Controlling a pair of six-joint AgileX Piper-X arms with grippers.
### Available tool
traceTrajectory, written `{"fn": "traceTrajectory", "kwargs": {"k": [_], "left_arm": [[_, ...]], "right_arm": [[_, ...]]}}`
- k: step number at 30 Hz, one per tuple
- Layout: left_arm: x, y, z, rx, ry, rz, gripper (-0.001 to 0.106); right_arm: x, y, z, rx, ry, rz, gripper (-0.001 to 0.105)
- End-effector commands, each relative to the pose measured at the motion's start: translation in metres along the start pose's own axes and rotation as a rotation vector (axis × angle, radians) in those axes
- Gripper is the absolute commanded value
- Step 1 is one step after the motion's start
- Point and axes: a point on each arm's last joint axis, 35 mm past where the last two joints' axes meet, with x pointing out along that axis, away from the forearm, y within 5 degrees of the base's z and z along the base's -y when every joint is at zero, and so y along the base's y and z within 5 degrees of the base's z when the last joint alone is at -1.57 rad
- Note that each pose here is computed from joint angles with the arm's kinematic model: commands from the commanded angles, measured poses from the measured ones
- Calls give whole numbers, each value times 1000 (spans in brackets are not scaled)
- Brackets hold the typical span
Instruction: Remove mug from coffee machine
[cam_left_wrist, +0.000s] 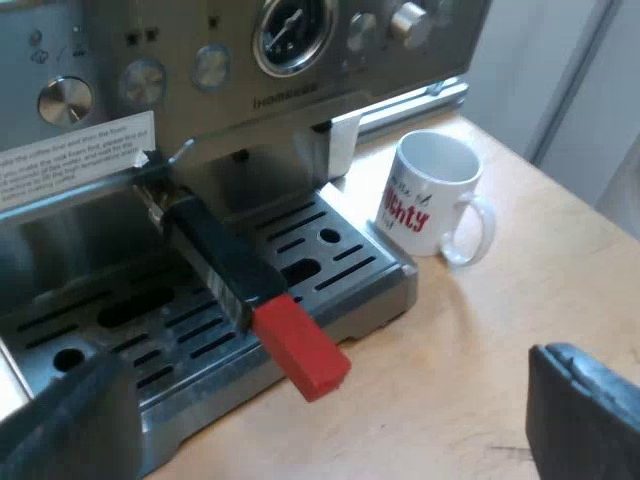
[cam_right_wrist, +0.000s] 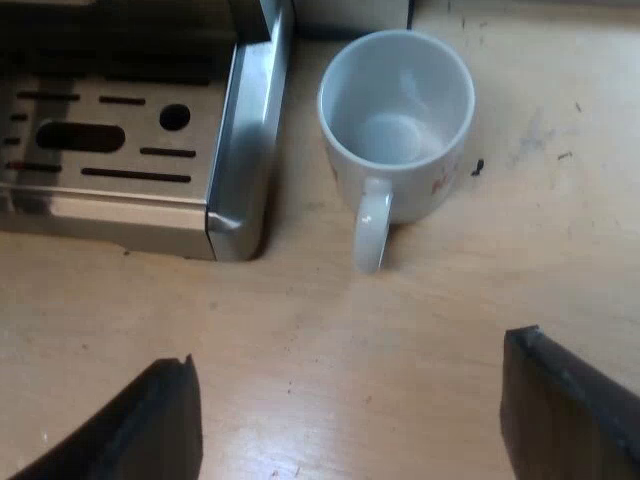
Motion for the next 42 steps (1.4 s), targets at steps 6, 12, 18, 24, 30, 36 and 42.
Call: {"fn": "traceTrajectory", "kwargs": {"k": [6, 12, 18, 24, 30, 36, 42], "left_arm": [[7, 7, 14, -38, -23, 127, 80], [6, 20, 18, -111, -39, 175, 80], [-7, 48, 13, -262, -40, 339, 80], [-19, 46, 19, -220, -97, 396, 80], [-39, 30, 23, -139, -177, 386, 80], [-56, 15, 14, -92, -253, 370, 80], [-80, -5, -1, -14, -344, 306, 80]], "right_arm": [[6, -2, 15, -120, 58, -21, 65], [9, -22, 14, -1, 61, -104, 65], [6, -61, 4, 198, 62, -173, 65], [-8, -67, 0, 226, 1, -234, 65], [-28, -62, -6, 191, -60, -276, 65], [-82, -42, -28, 138, -262, -351, 65], [-116, -23, -51, 111, -416, -355, 65]]}}
